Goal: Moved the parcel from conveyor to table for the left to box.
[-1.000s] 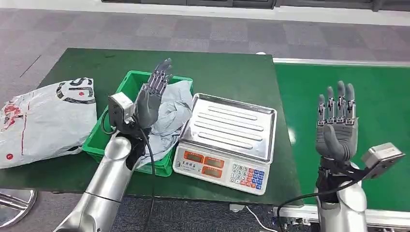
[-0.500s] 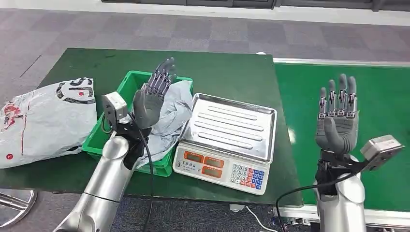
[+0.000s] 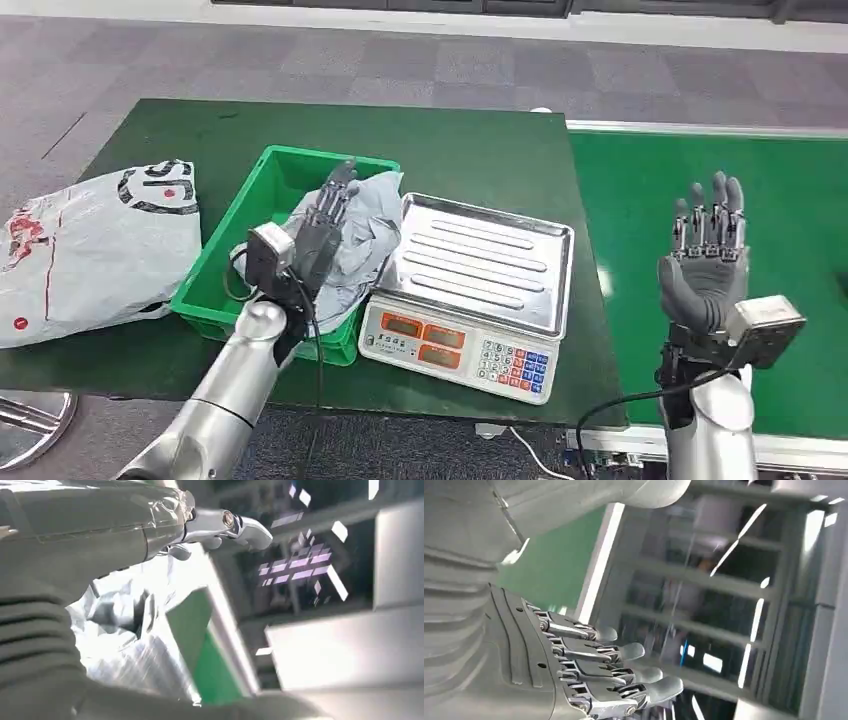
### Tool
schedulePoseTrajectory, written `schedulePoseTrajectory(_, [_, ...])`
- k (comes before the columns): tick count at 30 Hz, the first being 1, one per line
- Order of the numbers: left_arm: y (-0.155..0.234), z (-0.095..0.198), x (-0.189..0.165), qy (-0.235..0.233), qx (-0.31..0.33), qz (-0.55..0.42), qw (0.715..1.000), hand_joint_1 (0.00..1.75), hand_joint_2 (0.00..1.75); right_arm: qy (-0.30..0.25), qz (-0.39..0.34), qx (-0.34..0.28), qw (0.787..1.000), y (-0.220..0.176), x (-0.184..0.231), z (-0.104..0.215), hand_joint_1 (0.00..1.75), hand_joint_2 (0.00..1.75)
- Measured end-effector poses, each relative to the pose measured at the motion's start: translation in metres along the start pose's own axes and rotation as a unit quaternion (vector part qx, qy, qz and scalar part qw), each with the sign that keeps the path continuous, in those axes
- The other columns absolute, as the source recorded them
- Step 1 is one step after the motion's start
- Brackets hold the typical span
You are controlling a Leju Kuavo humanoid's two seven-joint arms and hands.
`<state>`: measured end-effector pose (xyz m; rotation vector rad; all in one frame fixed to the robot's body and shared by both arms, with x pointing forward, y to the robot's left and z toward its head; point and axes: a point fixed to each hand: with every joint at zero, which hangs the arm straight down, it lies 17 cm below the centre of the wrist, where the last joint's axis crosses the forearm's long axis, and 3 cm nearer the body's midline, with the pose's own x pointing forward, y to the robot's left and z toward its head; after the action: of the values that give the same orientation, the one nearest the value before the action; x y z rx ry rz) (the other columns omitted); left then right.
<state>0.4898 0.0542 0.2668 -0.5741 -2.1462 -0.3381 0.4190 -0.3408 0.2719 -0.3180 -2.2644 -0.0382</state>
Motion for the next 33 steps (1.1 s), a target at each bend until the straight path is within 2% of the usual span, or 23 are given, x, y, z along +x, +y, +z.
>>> schedulePoseTrajectory(6, [-0.028, 0.003, -0.023, 0.034, -0.032, 0.037, 0.998, 0.00, 1.75, 0.013, 0.046, -0.017, 0.999, -0.019, -0.001, 0.018, 0.00, 1.75])
schedulePoseTrajectory(15, [-0.046, 0.000, -0.031, 0.048, -0.049, 0.051, 0.996, 0.00, 1.75, 0.034, 0.069, -0.041, 0.996, -0.040, -0.010, 0.025, 0.00, 1.75])
schedulePoseTrajectory(33, [-0.053, -0.003, -0.035, 0.056, -0.057, 0.048, 0.996, 0.00, 1.75, 0.050, 0.078, -0.049, 0.995, -0.049, -0.016, 0.031, 0.00, 1.75])
